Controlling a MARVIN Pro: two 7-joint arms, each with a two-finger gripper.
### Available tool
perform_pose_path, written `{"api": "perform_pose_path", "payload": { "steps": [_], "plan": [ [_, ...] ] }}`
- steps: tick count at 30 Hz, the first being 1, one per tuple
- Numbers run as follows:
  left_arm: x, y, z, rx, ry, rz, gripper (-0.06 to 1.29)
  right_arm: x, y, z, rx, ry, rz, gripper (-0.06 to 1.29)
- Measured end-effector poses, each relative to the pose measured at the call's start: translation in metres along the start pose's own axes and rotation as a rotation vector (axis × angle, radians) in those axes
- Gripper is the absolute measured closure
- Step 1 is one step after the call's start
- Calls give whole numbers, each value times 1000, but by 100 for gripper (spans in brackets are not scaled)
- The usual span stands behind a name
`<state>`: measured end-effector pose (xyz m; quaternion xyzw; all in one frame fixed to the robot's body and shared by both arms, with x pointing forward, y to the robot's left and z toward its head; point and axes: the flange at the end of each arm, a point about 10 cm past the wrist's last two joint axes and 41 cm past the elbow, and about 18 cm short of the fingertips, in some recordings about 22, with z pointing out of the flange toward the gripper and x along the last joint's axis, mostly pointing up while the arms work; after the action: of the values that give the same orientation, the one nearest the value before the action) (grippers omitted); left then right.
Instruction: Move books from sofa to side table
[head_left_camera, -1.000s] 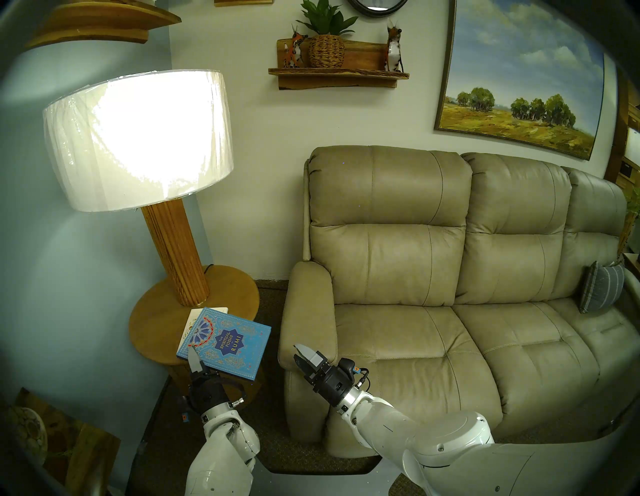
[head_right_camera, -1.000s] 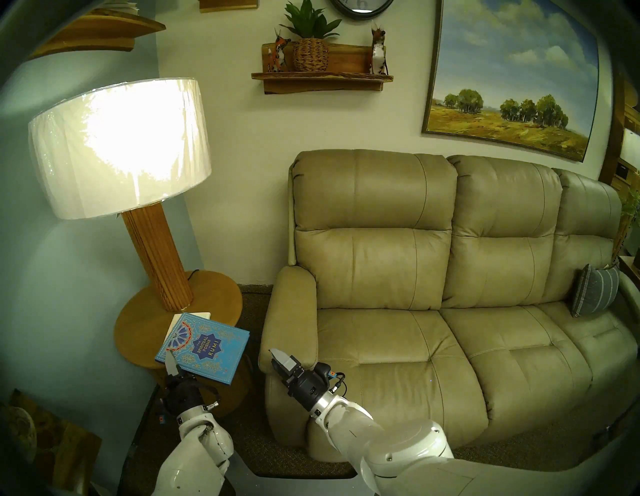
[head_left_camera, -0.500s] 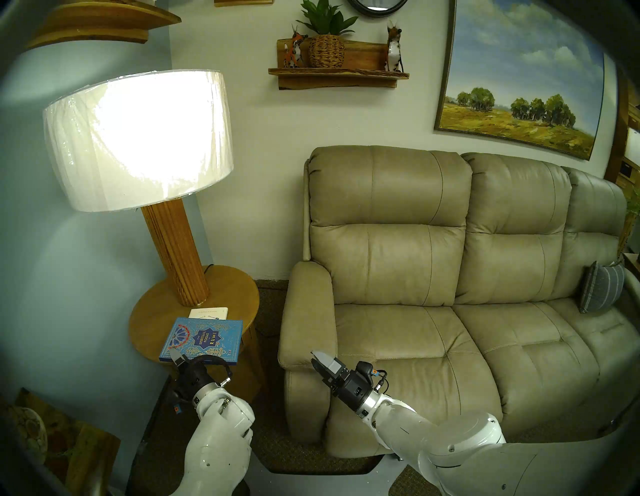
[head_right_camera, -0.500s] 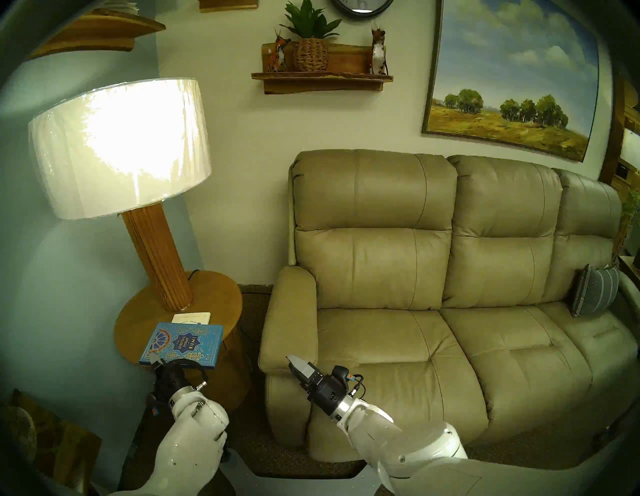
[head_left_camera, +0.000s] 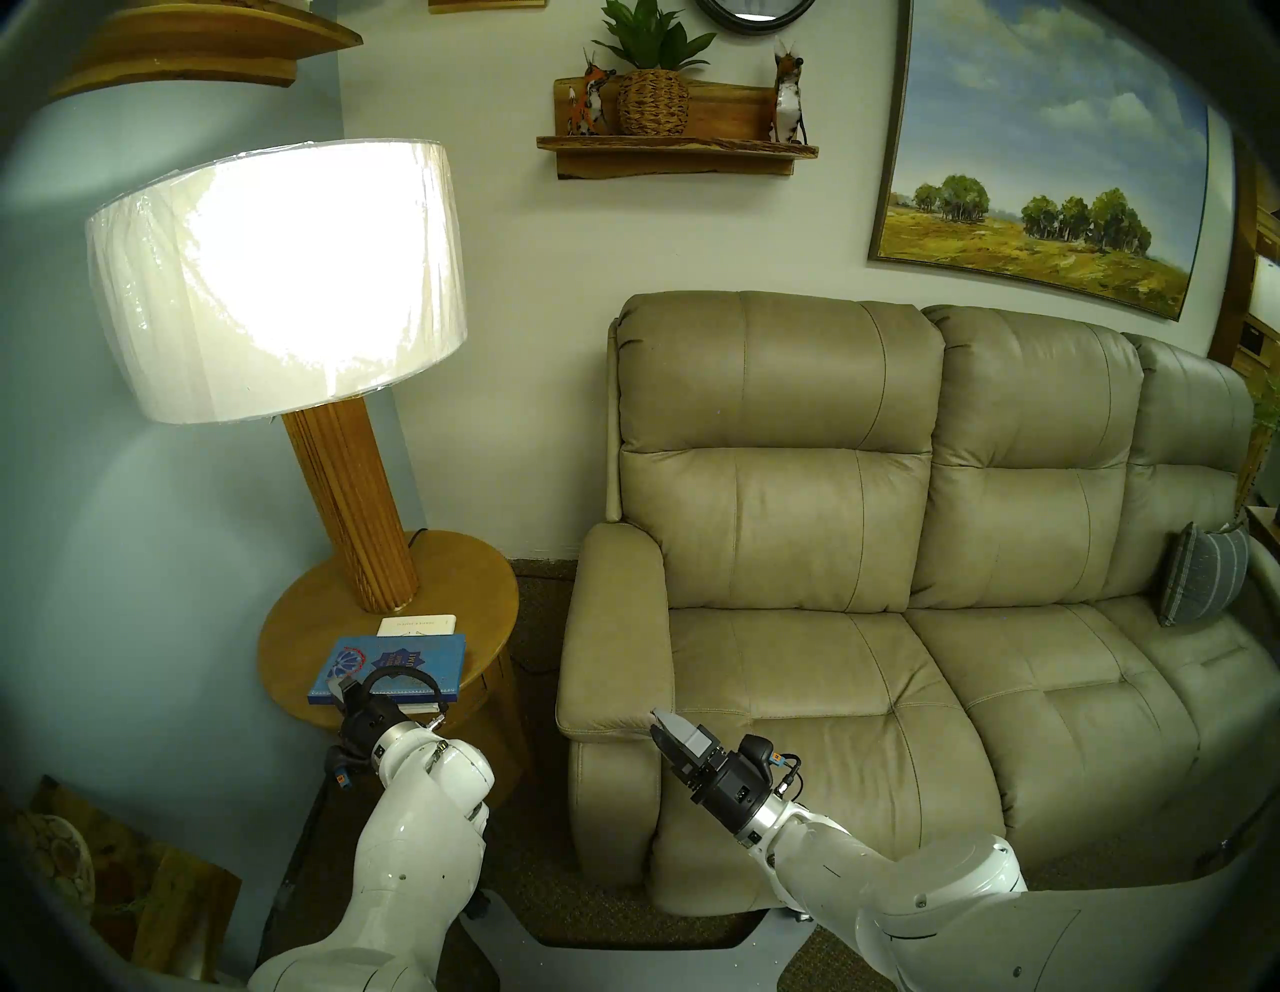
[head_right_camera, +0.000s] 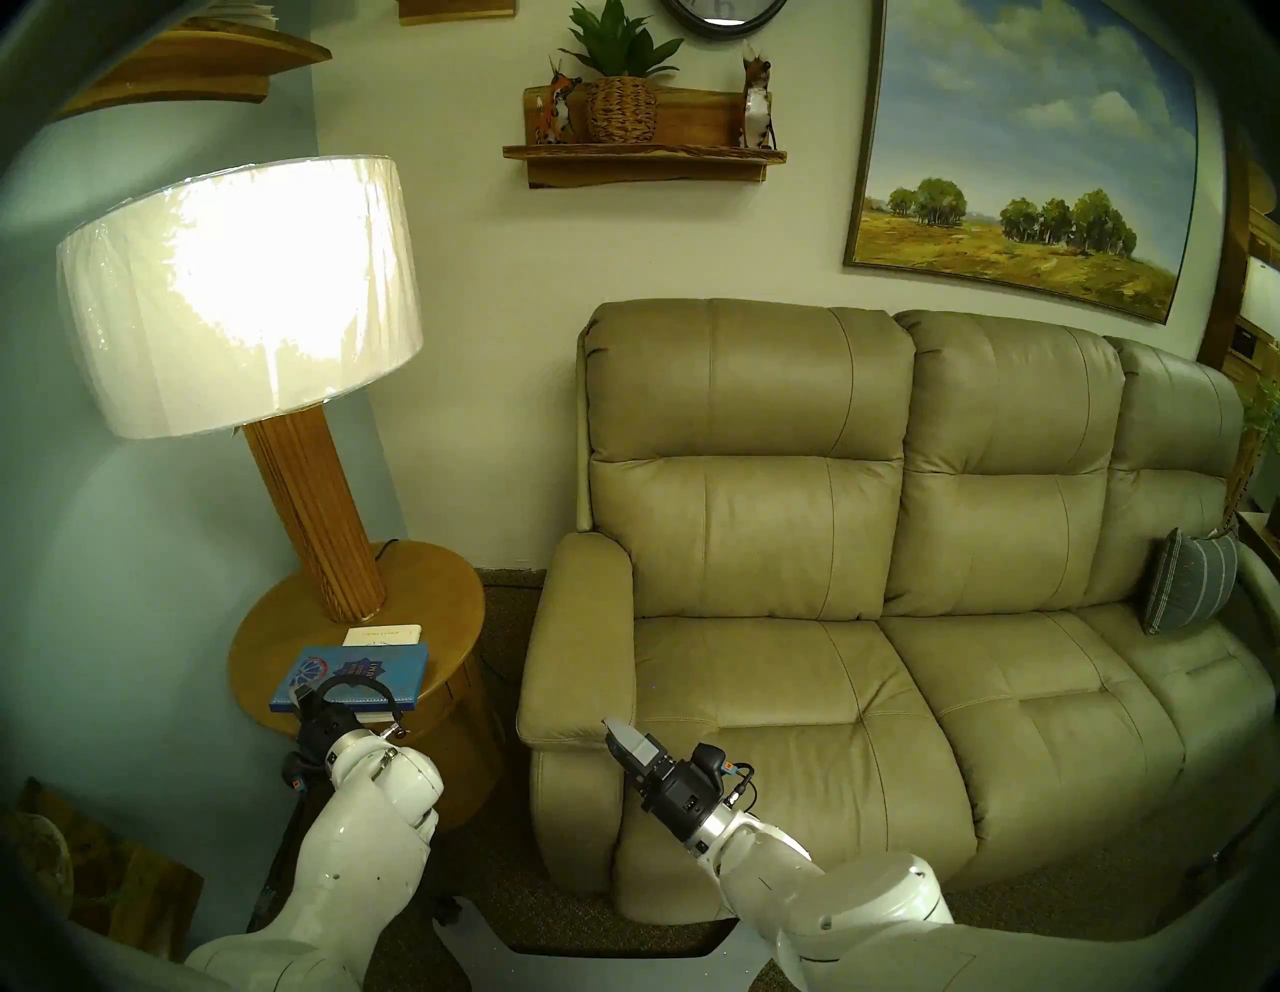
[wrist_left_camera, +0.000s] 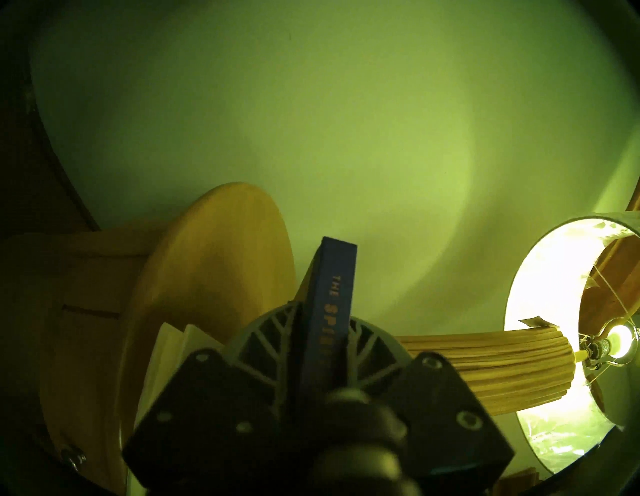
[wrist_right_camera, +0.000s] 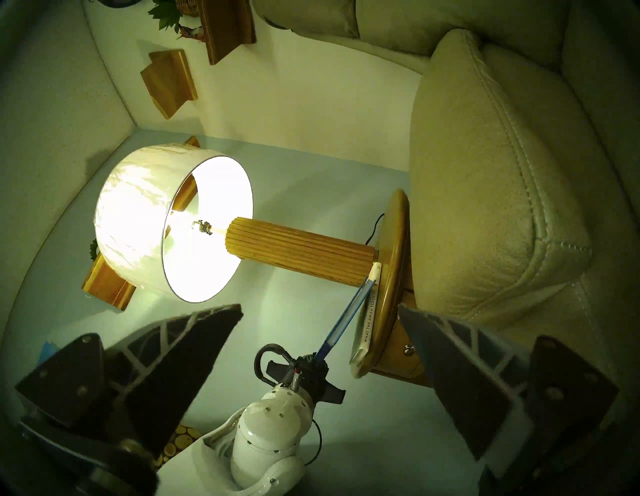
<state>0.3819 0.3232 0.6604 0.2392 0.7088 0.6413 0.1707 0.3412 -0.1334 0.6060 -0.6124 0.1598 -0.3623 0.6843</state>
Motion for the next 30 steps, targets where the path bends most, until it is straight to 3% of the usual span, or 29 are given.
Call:
{"api": "perform_pose_path", "payload": {
  "steps": [7, 9, 10, 12, 14, 24, 30],
  "plan": [
    [1, 6, 4, -1, -3, 99, 86, 4, 1, -5, -3, 21, 1, -1],
    [3, 7, 4, -19, -5, 132, 73, 6, 1, -7, -5, 25, 0, -1],
    [4, 7, 4, -27, -6, 146, 61, 6, 1, -7, -5, 26, 0, -1],
    [7, 7, 2, -56, -8, 193, 16, 8, 1, -9, -7, 31, 0, -1],
    [9, 6, -1, -76, -10, 229, -3, 9, 1, -10, -8, 35, 1, -1],
    [20, -18, -15, -117, -49, 413, -3, 11, 2, -15, -11, 43, 18, -1],
    [24, -21, 1, -90, -29, 458, -3, 12, 2, -18, -14, 48, 27, -1]
  ]
}}
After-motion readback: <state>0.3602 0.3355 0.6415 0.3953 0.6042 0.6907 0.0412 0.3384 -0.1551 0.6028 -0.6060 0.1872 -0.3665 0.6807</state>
